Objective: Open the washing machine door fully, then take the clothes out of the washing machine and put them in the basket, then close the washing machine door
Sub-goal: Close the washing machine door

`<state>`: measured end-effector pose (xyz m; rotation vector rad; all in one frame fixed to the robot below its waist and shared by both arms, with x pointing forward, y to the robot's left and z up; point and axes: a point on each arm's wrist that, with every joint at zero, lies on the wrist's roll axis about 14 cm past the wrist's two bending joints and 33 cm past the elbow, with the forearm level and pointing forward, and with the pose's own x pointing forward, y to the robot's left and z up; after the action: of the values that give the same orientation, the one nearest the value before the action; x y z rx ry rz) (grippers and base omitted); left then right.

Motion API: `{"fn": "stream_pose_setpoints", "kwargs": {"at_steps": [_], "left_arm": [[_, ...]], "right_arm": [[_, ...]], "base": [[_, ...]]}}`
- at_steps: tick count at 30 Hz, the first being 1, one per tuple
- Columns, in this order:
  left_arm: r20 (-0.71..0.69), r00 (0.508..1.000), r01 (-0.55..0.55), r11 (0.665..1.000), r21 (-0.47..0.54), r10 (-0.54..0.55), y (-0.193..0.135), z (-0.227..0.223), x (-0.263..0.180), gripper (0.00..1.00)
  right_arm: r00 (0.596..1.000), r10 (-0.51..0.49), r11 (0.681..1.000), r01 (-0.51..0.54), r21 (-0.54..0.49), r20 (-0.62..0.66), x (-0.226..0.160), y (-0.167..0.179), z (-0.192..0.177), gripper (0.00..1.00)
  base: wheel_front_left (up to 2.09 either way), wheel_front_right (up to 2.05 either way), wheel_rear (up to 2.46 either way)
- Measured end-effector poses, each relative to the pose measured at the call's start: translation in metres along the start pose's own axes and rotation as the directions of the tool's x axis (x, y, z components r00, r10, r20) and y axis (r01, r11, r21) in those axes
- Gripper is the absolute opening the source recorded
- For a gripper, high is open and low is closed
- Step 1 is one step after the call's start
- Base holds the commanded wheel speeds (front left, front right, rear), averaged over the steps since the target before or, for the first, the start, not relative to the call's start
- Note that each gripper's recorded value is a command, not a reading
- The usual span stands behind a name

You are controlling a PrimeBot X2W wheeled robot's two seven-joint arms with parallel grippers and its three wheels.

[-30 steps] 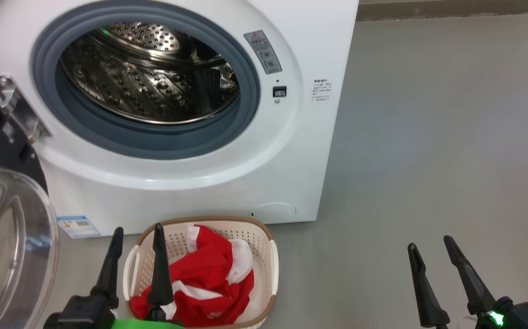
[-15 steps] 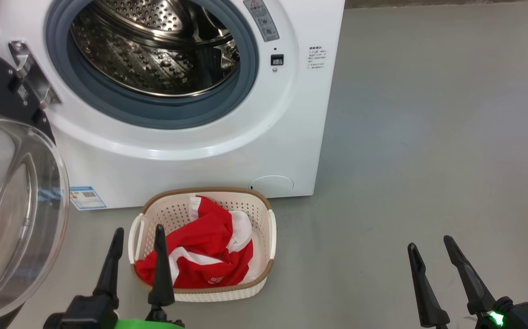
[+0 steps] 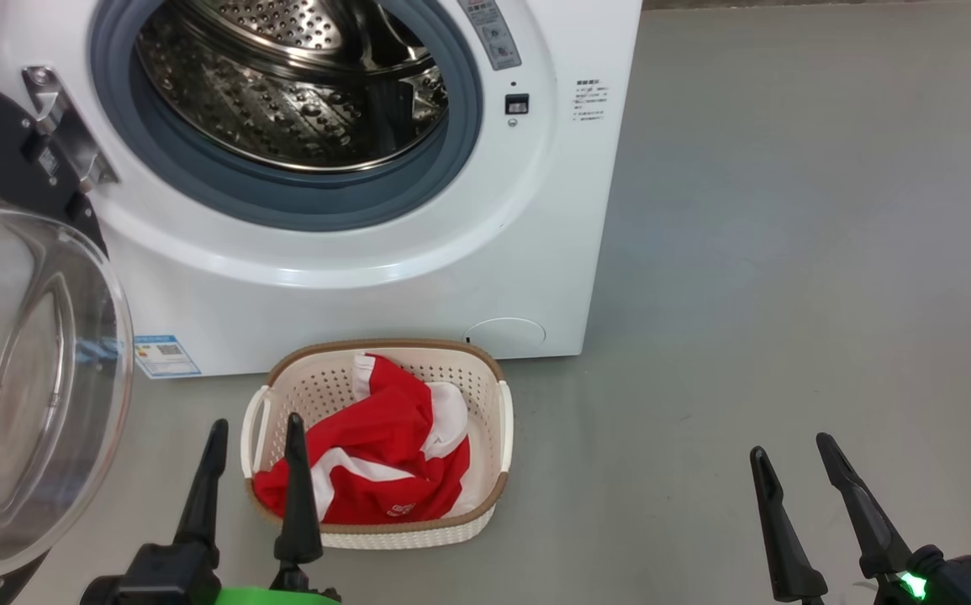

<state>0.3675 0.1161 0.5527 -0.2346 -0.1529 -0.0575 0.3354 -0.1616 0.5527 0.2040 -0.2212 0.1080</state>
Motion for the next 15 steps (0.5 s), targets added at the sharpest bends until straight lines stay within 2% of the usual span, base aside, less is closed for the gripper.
{"fn": "stream_pose_setpoints", "kwargs": {"at_steps": [15], "left_arm": [[0.033, 0.992, -0.123, 0.991, 0.054, 0.121, 0.037, 0.014, -0.018, 1.0]], "right_arm": [[0.993, 0.118, 0.992, -0.117, 0.037, -0.016, 0.018, 0.034, -0.011, 1.0]], "base": [[0.0, 0.0, 0.0]]}}
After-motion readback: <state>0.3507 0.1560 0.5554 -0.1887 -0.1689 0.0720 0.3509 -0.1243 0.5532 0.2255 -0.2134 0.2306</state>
